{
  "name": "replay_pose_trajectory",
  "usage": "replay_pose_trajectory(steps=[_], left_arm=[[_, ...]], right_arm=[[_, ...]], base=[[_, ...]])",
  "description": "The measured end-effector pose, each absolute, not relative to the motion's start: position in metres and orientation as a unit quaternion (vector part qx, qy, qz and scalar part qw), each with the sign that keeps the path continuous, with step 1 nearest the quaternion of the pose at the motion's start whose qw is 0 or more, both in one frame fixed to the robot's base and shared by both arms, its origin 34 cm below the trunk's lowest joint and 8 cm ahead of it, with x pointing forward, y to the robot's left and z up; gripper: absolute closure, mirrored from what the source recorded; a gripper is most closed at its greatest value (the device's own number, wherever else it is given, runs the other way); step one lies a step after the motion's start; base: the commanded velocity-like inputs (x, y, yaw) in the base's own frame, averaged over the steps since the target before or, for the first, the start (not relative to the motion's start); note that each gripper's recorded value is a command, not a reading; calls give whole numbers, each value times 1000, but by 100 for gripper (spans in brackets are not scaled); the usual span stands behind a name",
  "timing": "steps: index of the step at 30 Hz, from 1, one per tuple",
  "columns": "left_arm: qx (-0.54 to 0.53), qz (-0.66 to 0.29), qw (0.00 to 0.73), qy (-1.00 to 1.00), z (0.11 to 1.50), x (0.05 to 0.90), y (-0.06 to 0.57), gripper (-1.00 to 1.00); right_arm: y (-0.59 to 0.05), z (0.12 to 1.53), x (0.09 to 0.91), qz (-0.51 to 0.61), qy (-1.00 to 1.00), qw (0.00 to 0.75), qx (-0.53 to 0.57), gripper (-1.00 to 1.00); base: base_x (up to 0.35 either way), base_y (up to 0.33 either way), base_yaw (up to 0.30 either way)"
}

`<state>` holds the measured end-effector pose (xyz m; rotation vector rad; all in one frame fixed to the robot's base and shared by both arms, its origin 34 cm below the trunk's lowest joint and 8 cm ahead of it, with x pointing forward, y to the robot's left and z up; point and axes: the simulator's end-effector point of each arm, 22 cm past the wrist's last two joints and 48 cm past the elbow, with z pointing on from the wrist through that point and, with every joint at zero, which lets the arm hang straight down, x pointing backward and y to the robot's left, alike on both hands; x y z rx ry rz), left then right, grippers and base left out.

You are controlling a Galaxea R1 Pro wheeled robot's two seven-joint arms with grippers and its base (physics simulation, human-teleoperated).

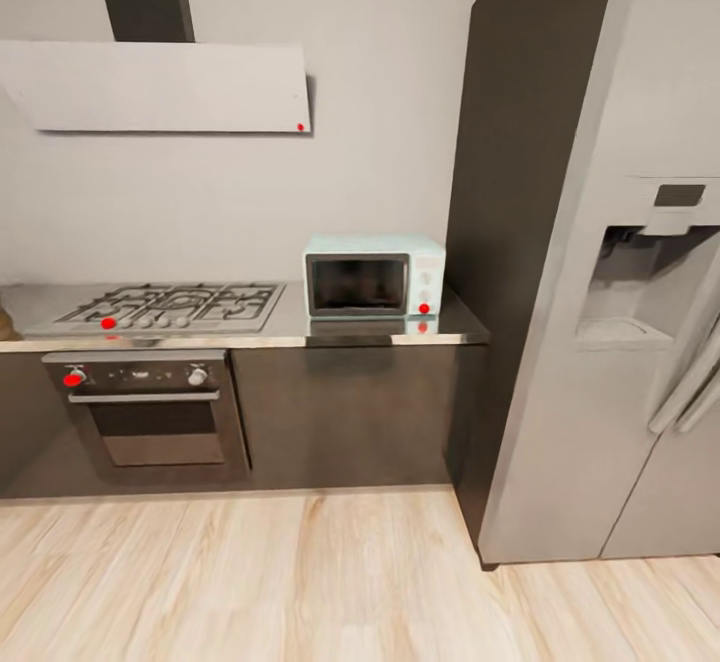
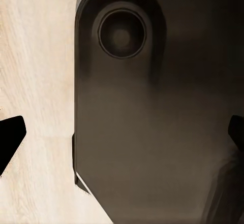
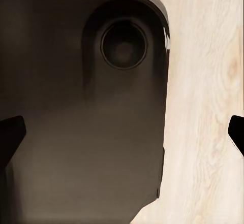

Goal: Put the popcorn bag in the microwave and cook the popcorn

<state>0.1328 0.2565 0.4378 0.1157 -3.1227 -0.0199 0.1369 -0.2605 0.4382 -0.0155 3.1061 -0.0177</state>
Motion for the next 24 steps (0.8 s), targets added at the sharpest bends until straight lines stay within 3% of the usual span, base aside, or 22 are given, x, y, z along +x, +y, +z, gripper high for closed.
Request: replay_pose_trajectory(steps=[24], left_arm=[[37, -6, 8, -999, 438, 133, 256, -100]], right_arm=[[-261, 438, 137, -6, 1000, 19, -5, -100]], base=[[319, 3, 40]])
